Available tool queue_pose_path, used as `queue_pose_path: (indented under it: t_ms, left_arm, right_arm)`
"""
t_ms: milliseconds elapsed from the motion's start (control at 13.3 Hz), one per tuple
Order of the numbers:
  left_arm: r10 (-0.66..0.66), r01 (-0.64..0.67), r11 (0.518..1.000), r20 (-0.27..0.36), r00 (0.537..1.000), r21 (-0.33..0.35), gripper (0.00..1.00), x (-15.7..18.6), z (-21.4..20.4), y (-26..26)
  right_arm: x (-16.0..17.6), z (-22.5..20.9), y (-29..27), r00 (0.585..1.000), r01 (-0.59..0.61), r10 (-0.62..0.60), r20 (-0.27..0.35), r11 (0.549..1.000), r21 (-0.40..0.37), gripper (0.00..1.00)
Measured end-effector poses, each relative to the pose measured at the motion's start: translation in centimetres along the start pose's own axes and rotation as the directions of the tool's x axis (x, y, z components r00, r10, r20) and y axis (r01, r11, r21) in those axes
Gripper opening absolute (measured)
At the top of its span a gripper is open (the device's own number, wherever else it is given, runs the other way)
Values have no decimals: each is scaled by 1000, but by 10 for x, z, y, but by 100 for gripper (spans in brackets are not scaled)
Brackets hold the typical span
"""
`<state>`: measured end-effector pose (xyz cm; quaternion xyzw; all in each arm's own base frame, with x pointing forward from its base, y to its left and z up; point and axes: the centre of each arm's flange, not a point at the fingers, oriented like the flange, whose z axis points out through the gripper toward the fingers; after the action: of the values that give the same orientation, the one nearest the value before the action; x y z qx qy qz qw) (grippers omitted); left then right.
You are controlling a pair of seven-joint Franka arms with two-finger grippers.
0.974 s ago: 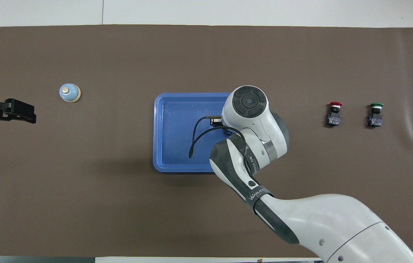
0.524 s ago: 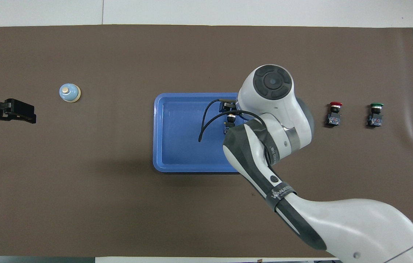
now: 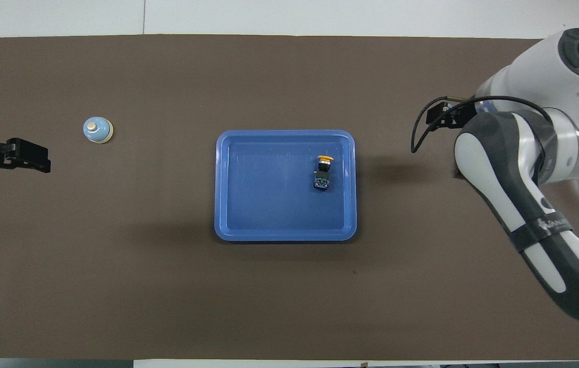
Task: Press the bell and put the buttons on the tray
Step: 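Open the right gripper and move it to the red button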
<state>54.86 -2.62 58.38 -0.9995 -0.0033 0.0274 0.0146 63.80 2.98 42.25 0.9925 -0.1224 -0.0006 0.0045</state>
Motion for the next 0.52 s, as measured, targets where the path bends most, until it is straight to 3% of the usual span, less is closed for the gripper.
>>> queue_pose_path:
  t_ms: [150,524]
  left_arm:
    - [0,0,1000,0,1000,0,100,0,0,0]
    - [0,0,1000,0,1000,0,100,0,0,0]
  right_arm:
    - [3,17,36,1000,-16,16,21,1000,-8,100]
    - [-21,95,68,999,-31,31,-33,1000,3,100]
